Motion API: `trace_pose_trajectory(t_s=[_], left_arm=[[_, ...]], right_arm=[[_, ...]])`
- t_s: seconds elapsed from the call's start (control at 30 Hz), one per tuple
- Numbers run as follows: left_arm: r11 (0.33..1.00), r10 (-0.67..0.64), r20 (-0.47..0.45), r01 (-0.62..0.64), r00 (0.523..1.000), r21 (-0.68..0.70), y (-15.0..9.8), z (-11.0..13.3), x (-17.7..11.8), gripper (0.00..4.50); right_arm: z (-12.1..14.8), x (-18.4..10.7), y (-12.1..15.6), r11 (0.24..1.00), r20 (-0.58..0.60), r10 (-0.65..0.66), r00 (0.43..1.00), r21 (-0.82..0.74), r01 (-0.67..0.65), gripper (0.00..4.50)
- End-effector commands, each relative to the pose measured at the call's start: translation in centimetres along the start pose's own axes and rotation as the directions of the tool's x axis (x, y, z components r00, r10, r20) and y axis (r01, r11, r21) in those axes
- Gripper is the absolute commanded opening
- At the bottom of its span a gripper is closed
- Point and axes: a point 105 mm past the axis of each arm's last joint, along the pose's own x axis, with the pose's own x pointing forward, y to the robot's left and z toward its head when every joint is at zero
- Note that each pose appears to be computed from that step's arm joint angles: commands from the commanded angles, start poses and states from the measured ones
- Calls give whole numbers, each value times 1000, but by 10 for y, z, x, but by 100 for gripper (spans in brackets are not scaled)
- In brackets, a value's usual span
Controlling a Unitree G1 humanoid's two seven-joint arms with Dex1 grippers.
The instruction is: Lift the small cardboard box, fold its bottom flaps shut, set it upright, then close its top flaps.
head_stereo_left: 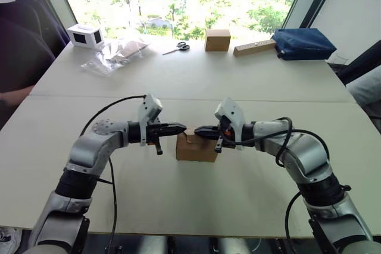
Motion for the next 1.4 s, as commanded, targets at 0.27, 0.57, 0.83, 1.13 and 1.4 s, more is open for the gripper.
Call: trace_pose_trajectory(t_s=[0.27,0.57,0.83,1.13,1.4], left_arm=[[1000,0,52,0,999,16,2,10,12,3],[1000,7,65,-7,998,-4,1,13,12,3],[1000,-1,60,2,998,-9,1,11,14,3],[1000,-2,53,3,999,-12,1,9,12,3],[1000,-18,40,18,999,-9,-3,4,14,3]], right_arm=[[25,-16,5,998,85,-12,996,-60,17,0],[16,-27,38,986,2,109,994,-124,-108,0],[5,-17,29,986,-44,38,998,-160,-45,0],[-4,-15,18,984,-88,-10,996,-178,-6,0],[-4,-12,12,981,-89,-39,995,-192,22,0]])
